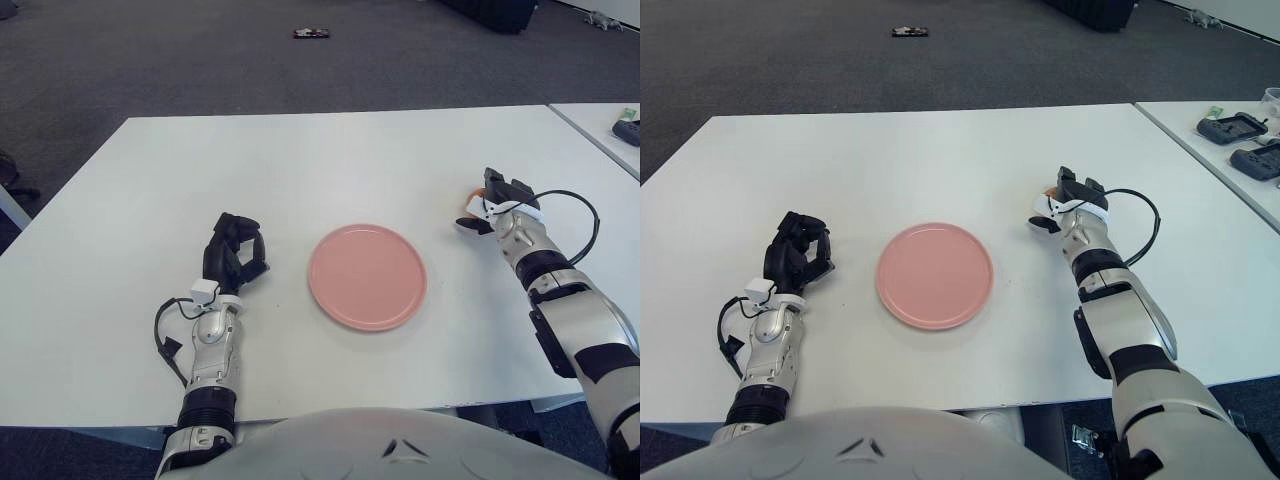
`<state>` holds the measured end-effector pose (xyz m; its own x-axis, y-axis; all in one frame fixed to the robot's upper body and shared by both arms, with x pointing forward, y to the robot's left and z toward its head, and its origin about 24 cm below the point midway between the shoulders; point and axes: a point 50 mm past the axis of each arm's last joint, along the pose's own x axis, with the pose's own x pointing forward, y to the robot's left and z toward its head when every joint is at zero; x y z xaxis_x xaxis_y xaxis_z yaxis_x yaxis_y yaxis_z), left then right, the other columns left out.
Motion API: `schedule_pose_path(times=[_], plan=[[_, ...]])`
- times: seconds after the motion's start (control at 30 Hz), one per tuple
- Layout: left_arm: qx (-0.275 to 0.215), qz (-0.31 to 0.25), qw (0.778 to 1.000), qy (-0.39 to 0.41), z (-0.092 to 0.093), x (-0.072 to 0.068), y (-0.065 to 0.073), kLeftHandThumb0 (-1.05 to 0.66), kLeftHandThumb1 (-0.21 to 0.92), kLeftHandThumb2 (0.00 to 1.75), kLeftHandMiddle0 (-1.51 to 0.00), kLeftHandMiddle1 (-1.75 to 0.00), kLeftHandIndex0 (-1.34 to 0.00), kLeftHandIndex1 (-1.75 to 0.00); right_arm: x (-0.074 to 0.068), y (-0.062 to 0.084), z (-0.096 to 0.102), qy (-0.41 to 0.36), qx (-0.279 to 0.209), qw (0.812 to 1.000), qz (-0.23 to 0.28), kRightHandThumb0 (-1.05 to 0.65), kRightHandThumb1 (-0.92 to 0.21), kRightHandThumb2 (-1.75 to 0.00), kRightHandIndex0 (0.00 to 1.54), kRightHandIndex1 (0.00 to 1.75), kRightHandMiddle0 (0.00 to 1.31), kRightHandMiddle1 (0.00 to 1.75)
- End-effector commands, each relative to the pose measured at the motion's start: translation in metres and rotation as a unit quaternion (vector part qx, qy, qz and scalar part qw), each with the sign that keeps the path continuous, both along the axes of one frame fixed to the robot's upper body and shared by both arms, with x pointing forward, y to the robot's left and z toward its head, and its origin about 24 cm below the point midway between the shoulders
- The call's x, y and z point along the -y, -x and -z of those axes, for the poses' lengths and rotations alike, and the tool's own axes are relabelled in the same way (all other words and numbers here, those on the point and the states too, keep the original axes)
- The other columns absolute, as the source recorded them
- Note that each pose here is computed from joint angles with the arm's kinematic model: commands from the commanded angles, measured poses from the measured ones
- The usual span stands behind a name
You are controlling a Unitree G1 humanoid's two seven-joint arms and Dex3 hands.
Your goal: Put the apple into the plate.
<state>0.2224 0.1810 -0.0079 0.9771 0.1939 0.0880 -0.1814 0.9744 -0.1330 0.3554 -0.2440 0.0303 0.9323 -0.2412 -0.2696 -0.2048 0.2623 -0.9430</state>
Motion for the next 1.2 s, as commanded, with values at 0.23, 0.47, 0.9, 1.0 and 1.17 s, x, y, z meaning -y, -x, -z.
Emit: schedule_pose_path(times=[0.23, 0.47, 0.9, 1.0, 1.17], plan=[[-0.041, -0.010, 0.999, 0.006, 0.016, 0.000, 0.014, -0.42, 0.51, 1.08, -0.99, -1.75, -0.46, -1.75, -0.018, 0.012, 0.029, -0.029, -0.049, 0.998, 0.002, -0.82, -0.51, -0.83, 0.00, 0.00, 0.00, 0.05], [-0.042, -0.012, 0.999, 0.011, 0.016, 0.000, 0.014, -0.42, 0.51, 1.09, -0.98, -1.75, -0.46, -1.75, -0.021, 0.016, 0.037, -0.040, -0.060, 0.997, 0.001, -0.63, -0.41, -1.00, 0.00, 0.13, 0.00, 0.34], [-0.042, -0.019, 0.999, 0.015, 0.015, 0.000, 0.016, -0.42, 0.52, 1.07, -0.98, -1.75, -0.45, -1.75, -0.016, 0.017, 0.036, -0.059, -0.047, 0.997, -0.005, -0.49, -0.56, -1.01, 0.22, 1.31, 0.18, 1.68], [-0.043, -0.021, 0.999, 0.016, 0.015, -0.001, 0.016, -0.42, 0.52, 1.07, -0.97, -1.75, -0.45, -1.75, -0.014, 0.017, 0.035, -0.069, -0.038, 0.997, 0.006, -0.44, -0.55, -1.02, 0.35, 1.34, 0.34, 1.72], [-0.041, -0.023, 0.999, 0.018, 0.015, -0.001, 0.016, -0.42, 0.53, 1.07, -0.97, -1.75, -0.45, -1.75, -0.011, 0.016, 0.032, -0.093, -0.006, 0.995, 0.038, -0.43, -0.50, -1.09, 0.48, 1.36, 0.46, 1.74]])
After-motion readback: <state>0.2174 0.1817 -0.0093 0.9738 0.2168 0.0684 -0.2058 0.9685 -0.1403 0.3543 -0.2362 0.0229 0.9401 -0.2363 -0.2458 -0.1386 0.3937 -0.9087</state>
